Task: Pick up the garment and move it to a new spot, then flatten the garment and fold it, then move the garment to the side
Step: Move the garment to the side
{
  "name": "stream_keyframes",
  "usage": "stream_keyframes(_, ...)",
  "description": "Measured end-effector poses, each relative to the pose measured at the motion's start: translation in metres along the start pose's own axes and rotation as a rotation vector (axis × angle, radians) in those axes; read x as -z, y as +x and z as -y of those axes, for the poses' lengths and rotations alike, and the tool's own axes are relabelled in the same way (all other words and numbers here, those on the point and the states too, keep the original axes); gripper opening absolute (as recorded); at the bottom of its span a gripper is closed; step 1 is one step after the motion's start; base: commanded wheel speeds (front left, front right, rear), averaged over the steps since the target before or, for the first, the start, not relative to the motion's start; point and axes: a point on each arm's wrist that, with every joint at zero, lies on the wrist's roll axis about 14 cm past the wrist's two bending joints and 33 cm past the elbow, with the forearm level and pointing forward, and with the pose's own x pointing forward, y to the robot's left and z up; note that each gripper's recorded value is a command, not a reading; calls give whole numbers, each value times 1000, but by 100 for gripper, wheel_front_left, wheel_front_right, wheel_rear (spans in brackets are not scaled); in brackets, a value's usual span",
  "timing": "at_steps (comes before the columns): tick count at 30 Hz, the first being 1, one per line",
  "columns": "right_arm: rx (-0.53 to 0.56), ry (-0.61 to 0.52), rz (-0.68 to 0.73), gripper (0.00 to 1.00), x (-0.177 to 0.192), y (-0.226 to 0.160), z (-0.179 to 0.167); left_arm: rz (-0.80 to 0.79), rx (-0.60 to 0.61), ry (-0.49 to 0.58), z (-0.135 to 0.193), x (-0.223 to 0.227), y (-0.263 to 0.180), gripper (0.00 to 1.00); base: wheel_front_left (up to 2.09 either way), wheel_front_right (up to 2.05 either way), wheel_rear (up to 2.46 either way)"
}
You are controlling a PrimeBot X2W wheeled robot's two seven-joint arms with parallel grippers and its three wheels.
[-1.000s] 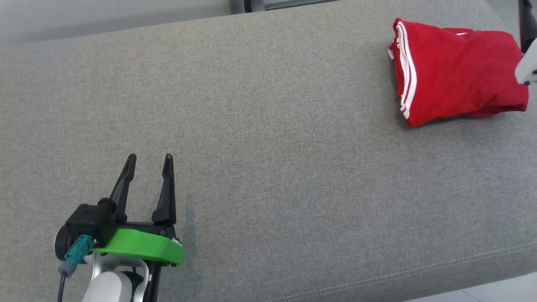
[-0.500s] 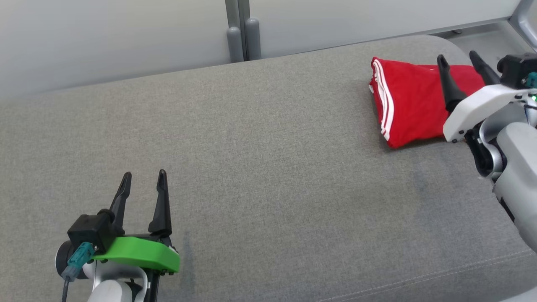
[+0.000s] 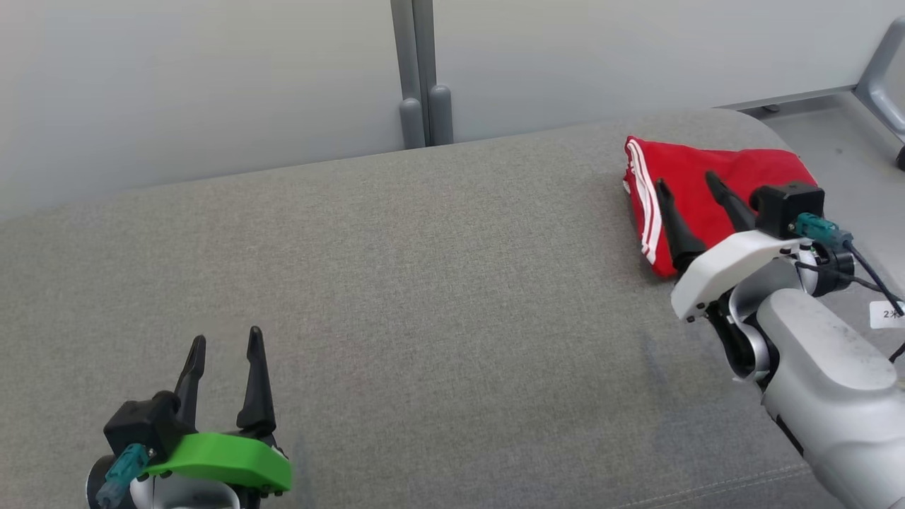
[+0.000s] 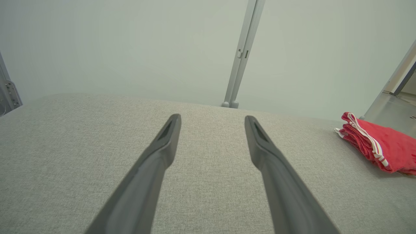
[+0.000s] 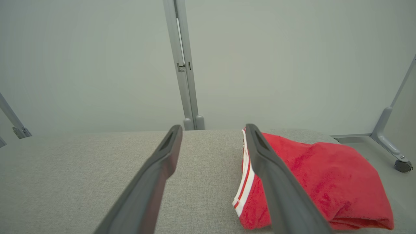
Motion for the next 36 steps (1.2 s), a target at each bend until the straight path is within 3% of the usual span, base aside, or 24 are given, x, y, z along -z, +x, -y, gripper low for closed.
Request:
stream_keyframes(6,-43,26,65,100,-13,-6,-26,-6,-43,-12,-12,3,-10,100,0,0,0)
stream_keyframes(18,-64,129,34,100,15,-36,-61,-5,-90,-14,-25,4,-19,100,0,0,0)
stream_keyframes(36,-29,154,44,100,25,-60,-71,-1,-103,-8,-28,3,-25,100,0,0,0)
